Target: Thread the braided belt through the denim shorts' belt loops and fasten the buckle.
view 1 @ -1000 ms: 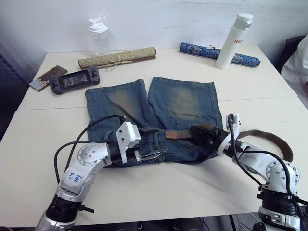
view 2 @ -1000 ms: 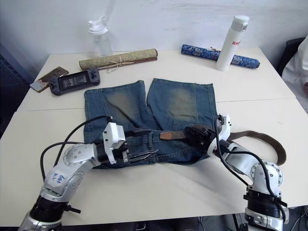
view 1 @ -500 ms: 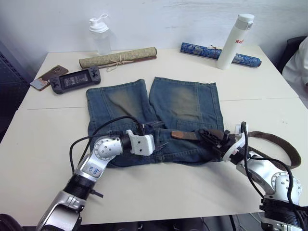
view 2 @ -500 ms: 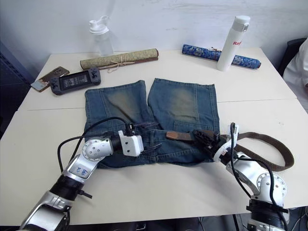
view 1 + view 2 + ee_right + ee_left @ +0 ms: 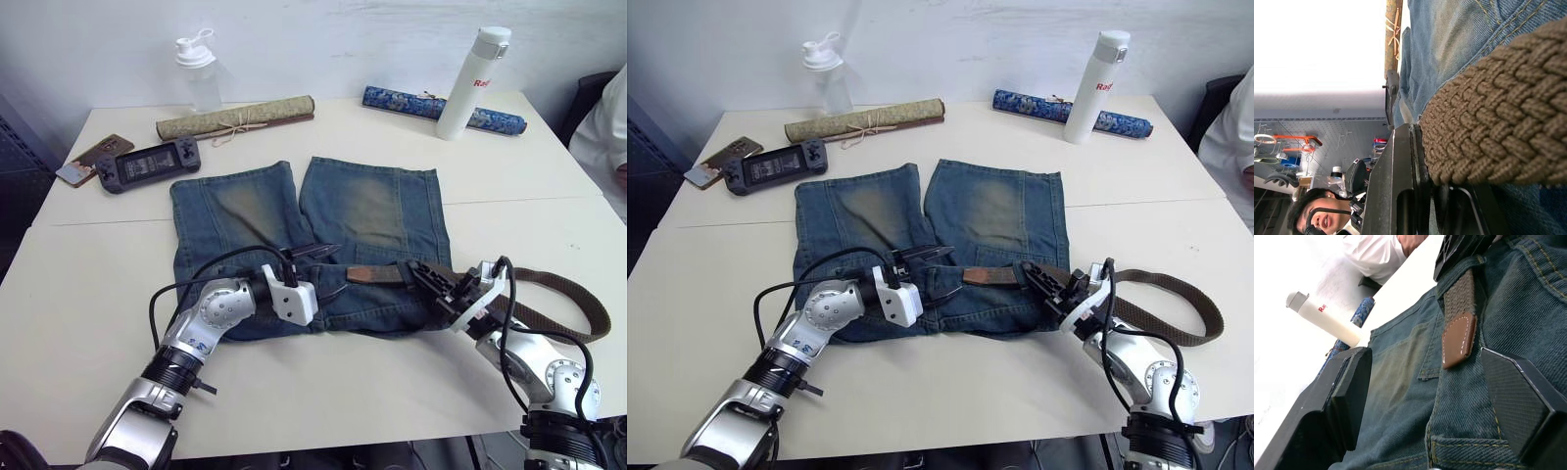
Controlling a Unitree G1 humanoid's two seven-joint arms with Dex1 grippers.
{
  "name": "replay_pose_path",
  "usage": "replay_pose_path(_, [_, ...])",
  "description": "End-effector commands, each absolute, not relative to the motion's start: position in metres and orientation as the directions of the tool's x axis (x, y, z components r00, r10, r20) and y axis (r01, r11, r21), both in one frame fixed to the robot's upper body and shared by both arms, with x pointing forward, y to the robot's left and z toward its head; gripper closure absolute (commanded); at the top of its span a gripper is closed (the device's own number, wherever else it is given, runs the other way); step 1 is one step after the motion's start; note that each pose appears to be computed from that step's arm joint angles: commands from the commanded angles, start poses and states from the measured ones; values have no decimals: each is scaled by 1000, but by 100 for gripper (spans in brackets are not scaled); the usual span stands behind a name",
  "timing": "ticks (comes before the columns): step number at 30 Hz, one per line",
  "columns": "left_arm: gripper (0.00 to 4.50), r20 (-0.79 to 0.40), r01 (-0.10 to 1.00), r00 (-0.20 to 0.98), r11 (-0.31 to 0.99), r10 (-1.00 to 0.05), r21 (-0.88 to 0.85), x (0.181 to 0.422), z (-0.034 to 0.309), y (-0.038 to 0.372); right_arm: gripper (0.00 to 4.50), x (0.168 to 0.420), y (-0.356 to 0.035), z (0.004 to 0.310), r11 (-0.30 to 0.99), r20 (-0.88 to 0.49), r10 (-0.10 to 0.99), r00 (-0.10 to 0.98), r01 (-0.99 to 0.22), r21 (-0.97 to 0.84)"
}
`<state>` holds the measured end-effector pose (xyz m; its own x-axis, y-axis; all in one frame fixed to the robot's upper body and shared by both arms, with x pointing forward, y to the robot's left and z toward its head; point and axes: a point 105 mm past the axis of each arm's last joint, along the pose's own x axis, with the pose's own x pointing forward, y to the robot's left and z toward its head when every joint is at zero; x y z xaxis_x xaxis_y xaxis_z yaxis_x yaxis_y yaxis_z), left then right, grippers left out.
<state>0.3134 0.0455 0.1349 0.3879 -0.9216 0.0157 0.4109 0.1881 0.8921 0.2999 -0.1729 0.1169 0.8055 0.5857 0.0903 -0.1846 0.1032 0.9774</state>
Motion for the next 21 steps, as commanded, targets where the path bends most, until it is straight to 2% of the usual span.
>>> replay_pose_path(1, [64, -6, 366, 388, 148, -922, 919, 318, 133, 38, 450, 295, -161, 128, 72, 148, 623, 768, -245, 967])
replay_pose_path(11, [64, -66, 319, 386, 66, -920, 945, 324, 119, 27, 450, 293, -156, 135, 94, 158, 642, 750, -281, 955])
replay_pose_path(16, [64, -85, 329, 385, 51, -919, 943, 321, 118, 39, 450, 296, -162, 139, 77, 176, 611, 772, -280, 957])
replay_pose_path(21, [64, -161, 320, 367, -39, -916, 947, 314, 105, 49, 450, 294, -163, 144, 35, 210, 592, 778, -286, 958])
